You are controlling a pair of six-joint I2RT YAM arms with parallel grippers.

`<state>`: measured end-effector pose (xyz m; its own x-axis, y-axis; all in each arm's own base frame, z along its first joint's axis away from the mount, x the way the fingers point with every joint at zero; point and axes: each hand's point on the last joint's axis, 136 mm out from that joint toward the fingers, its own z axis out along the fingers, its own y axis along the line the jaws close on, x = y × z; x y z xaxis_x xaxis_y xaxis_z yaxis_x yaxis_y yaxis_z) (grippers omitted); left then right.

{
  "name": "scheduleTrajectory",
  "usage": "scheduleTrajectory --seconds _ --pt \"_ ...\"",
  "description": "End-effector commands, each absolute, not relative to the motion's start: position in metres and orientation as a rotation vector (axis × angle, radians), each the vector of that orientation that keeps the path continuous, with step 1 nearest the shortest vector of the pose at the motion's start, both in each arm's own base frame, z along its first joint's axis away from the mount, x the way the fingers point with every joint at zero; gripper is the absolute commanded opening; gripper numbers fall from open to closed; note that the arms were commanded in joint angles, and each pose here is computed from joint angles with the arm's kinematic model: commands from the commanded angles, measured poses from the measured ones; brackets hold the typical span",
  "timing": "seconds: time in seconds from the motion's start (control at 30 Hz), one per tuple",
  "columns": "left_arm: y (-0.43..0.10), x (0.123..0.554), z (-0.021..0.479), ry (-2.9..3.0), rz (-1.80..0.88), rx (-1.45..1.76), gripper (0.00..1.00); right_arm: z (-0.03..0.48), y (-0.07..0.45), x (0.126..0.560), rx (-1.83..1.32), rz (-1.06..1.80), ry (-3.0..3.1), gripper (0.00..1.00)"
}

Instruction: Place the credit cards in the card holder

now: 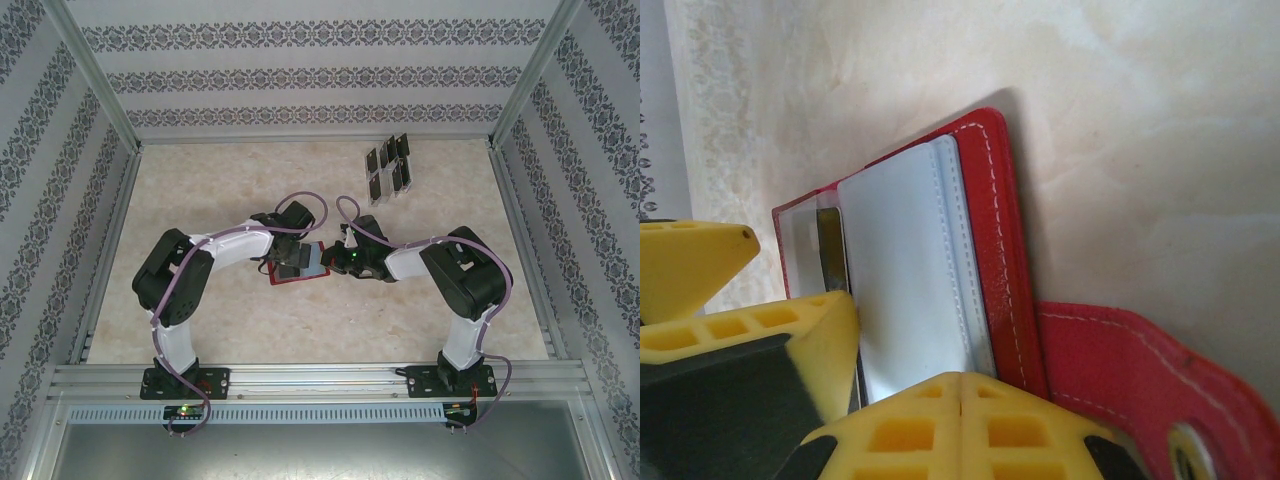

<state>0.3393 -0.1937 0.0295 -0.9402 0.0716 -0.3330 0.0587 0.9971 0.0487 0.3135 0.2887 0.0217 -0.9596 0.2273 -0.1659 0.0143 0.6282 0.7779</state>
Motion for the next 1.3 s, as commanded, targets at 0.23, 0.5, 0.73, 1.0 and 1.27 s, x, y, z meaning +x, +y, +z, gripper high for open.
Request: scheduleTrajectory --seconds 0.23,0.5,0.73,1.0,1.27 --pt "-0.174 0.34 0.02 2.818 0.116 0.065 1.0 -0.001 0.274 0.309 0.265 1.171 2.665 0.0" --pt "-0.16 0.336 0.013 2.83 0.136 0.035 1.0 -0.001 0.273 0.31 0.271 1.168 2.665 0.0" --pt "-0.151 0.333 0.015 2.826 0.147 0.017 1.0 -0.003 0.271 0.309 0.279 1.159 2.668 0.0" --pt "-0.141 0.328 0.014 2.829 0.157 0.0 1.0 -0.003 0.27 0.309 0.282 1.158 2.669 0.0" --pt "-0.147 0.329 0.018 2.817 0.099 0.017 1.0 0.002 0.273 0.311 0.27 1.182 2.656 0.0"
